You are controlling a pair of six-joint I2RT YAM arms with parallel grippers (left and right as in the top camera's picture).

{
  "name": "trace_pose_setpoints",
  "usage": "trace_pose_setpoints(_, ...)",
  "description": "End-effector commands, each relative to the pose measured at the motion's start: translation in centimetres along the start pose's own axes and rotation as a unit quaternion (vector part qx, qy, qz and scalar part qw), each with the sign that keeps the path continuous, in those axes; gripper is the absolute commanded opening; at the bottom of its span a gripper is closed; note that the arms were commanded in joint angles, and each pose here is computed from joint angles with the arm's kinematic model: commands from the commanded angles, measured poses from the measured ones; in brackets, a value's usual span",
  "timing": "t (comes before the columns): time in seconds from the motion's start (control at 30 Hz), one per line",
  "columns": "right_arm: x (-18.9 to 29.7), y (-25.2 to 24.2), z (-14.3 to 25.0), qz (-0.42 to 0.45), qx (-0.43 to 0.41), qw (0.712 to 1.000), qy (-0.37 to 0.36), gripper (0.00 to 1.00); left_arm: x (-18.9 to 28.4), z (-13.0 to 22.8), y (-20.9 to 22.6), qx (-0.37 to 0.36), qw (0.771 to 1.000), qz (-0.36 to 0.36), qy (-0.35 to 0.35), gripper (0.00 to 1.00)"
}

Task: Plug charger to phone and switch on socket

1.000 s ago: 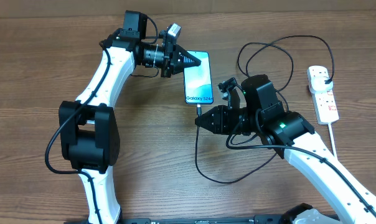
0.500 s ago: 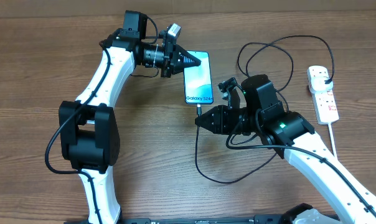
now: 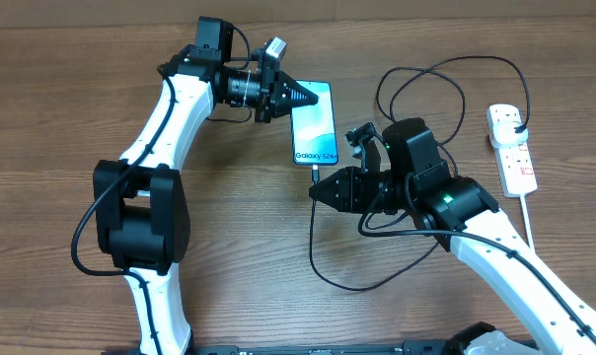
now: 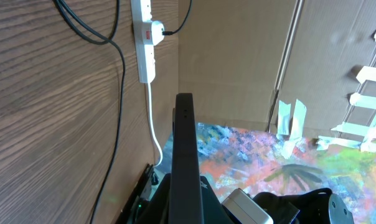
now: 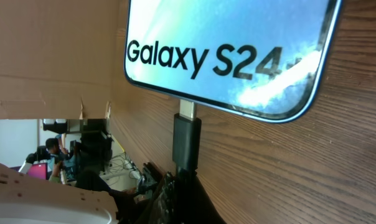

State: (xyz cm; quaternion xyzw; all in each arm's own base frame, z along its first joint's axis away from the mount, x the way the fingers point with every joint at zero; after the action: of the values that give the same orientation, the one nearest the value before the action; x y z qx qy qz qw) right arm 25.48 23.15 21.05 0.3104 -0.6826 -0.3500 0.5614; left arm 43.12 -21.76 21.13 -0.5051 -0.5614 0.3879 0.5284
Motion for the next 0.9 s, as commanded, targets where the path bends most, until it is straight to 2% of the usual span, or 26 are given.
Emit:
trace_pose_setpoints(0.0,-0.19,-0.18,0.06,0.002,0.007,1.0,0.0,0.04,0.09,-0.15,-0.82,-0.019,1.0,0.013,0.002,0.04)
trace_pose_setpoints(0.87,-0.19,-0.25,-0.01,0.005,0.007,1.0,-0.003,0.04,0.08,-0.18,-0.7,-0.018,1.0,0.009,0.001,0.04)
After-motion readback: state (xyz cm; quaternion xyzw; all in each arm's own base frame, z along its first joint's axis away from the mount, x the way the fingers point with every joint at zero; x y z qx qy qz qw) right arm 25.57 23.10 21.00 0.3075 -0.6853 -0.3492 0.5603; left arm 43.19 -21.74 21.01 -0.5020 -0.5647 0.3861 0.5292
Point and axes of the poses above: each gripper's point midway between its finger pads, its own x axis back along the fingers, its own y axis along the line the jaws close on, z = x × y, the point moved 3 cm from there along x, back along the fingers, and after that the axes turned 10 degrees about -x, right-handed, at the moved point
